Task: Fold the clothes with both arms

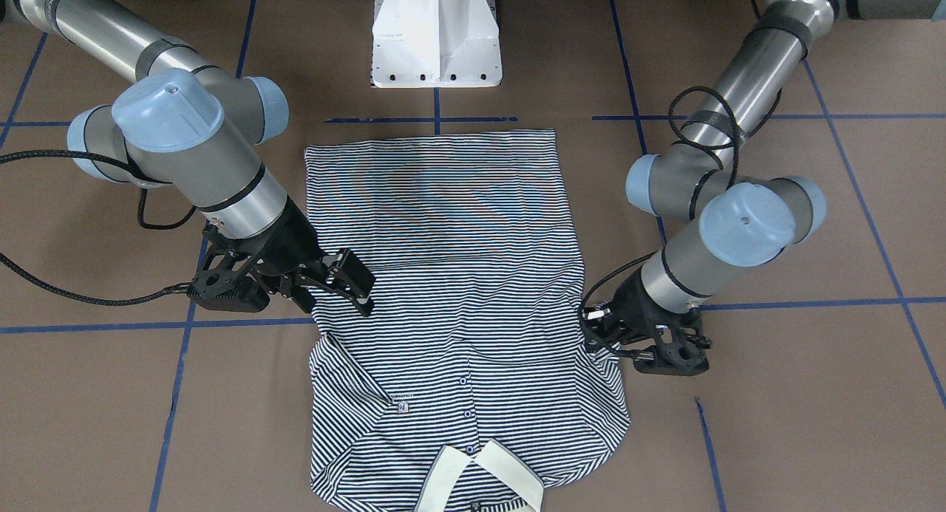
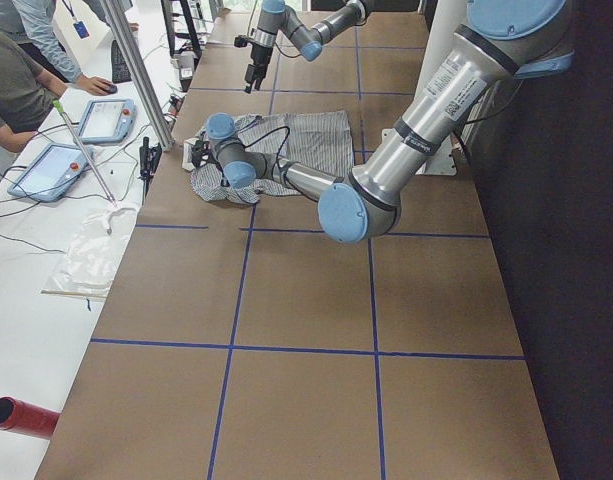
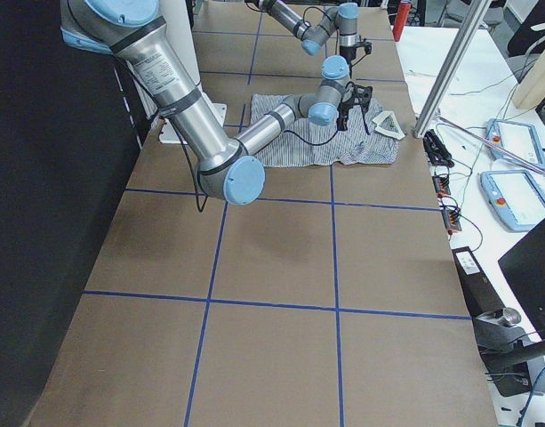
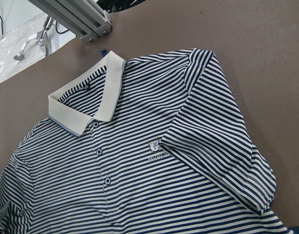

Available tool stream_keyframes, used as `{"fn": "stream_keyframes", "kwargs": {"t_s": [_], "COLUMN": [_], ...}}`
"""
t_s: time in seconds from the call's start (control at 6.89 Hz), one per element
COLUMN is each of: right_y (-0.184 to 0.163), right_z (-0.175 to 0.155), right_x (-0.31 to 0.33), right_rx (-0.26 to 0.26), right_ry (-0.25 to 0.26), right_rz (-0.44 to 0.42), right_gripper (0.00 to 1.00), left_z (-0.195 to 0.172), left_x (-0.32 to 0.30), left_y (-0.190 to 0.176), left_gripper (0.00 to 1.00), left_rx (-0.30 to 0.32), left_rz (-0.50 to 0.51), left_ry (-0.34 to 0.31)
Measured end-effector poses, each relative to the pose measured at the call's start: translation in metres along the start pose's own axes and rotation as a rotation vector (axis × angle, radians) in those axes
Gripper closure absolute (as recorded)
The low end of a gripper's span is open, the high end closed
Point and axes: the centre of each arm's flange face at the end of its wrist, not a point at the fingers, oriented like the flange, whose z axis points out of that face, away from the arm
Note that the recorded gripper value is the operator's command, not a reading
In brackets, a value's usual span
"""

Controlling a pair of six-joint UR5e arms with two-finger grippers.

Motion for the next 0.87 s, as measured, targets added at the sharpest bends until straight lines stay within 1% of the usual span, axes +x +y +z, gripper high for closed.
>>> {"fn": "stream_keyframes", "kwargs": {"t_s": [0.15,0.29,0.44,0.58,0.73,0.87], "right_y": [0.0,0.0,0.0,0.0,0.002,0.01], "right_z": [0.001,0.001,0.002,0.003,0.004,0.005], "right_x": [0.001,0.001,0.002,0.002,0.006,0.018], "right_rx": [-0.001,-0.001,0.0,-0.001,-0.004,-0.012], "right_ry": [0.002,0.004,0.005,0.006,0.01,0.019], "right_rz": [0.0,0.001,0.002,0.003,0.008,0.014], "right_gripper": [0.0,0.0,0.0,0.0,0.0,0.0], "left_z": [0.021,0.036,0.044,0.047,0.04,0.025], "left_x": [0.027,0.037,0.038,0.038,0.044,0.051], "left_y": [0.0,-0.002,-0.005,-0.006,-0.004,0.009], "left_gripper": [1.0,0.81,0.48,0.37,0.34,0.33], "left_rx": [0.023,0.052,0.072,0.086,0.097,0.107], "left_rz": [-0.026,-0.04,-0.046,-0.047,-0.037,-0.016], "left_ry": [-0.024,-0.052,-0.074,-0.084,-0.068,-0.029]}}
